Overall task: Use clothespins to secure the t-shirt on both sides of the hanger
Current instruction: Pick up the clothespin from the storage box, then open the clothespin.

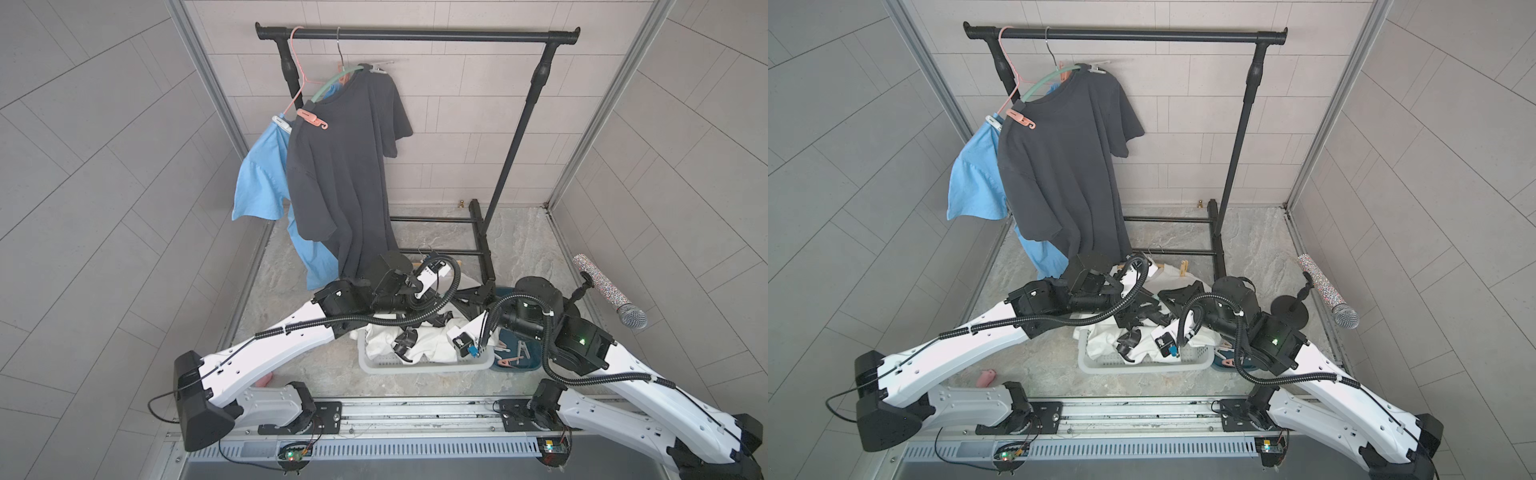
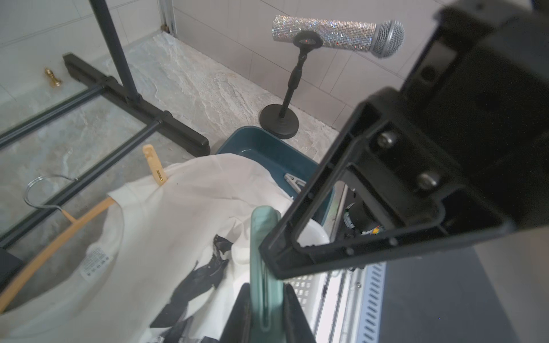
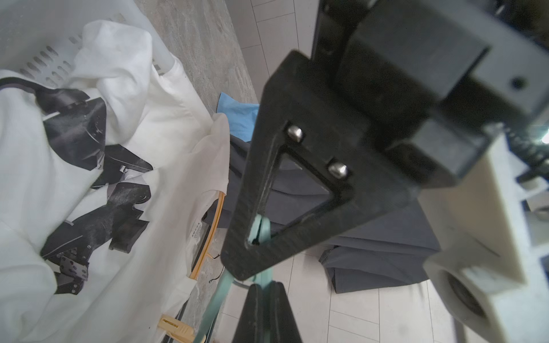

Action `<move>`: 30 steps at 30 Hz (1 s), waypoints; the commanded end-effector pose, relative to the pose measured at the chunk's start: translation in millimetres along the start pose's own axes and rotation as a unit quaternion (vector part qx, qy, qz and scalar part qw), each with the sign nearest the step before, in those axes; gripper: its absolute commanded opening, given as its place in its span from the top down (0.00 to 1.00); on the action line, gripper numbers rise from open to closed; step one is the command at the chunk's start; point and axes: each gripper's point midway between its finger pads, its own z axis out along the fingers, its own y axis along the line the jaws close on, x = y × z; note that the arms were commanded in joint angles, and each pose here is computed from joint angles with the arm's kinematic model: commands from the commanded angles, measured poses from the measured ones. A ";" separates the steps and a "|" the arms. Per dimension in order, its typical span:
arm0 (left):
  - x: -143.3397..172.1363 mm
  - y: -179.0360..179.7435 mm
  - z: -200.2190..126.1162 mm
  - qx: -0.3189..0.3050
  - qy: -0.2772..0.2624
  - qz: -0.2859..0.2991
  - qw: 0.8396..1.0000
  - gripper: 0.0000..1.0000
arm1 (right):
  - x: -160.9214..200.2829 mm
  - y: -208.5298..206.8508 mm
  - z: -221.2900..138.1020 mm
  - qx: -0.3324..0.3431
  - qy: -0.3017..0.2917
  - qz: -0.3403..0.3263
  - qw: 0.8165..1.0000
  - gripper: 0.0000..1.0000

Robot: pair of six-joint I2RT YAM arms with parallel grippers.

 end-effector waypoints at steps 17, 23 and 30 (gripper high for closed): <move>-46.8 36.1 -112.4 -0.230 -0.242 0.257 0.907 1.00 | 40.4 -47.5 -72.5 0.276 -0.112 0.722 0.625 0.35; -37.8 27.6 -124.7 -0.258 -0.262 0.385 0.846 1.00 | 35.9 -52.9 -53.8 0.223 -0.207 0.863 0.403 0.36; -45.9 23.6 -132.7 -0.271 -0.307 0.396 0.822 1.00 | 4.5 -78.6 -20.9 0.135 -0.250 0.867 0.410 0.35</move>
